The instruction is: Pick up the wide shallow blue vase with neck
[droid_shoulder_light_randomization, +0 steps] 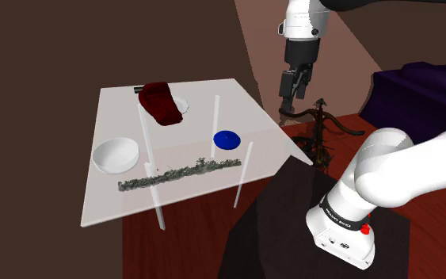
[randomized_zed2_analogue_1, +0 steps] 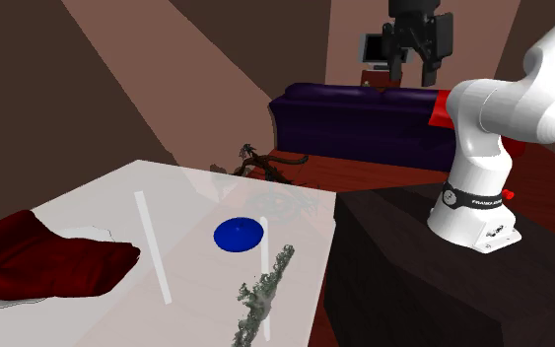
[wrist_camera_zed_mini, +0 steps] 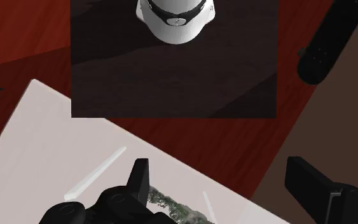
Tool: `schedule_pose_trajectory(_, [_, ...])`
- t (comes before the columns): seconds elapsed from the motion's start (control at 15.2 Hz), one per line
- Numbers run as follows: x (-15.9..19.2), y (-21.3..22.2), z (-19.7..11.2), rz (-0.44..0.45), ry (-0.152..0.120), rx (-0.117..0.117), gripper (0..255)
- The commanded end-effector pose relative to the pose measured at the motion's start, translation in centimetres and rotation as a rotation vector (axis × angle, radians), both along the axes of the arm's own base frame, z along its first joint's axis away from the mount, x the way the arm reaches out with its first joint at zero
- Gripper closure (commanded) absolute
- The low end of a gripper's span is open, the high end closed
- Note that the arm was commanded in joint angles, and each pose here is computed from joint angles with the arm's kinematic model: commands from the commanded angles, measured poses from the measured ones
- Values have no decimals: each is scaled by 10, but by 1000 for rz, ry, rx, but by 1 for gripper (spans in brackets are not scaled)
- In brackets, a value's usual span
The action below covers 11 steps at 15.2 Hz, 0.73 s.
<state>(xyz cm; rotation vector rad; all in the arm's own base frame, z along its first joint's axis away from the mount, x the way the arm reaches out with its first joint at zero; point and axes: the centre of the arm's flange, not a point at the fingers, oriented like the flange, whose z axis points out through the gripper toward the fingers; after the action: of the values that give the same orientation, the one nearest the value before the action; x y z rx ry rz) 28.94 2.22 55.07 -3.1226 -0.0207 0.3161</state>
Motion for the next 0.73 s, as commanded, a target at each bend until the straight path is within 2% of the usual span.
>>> schedule_pose_trajectory(0.0, [0, 0, 0, 0, 0, 0, 0])
schedule_pose_trajectory(0.66, [67, -55, -95, -2, -48, 16, 0])
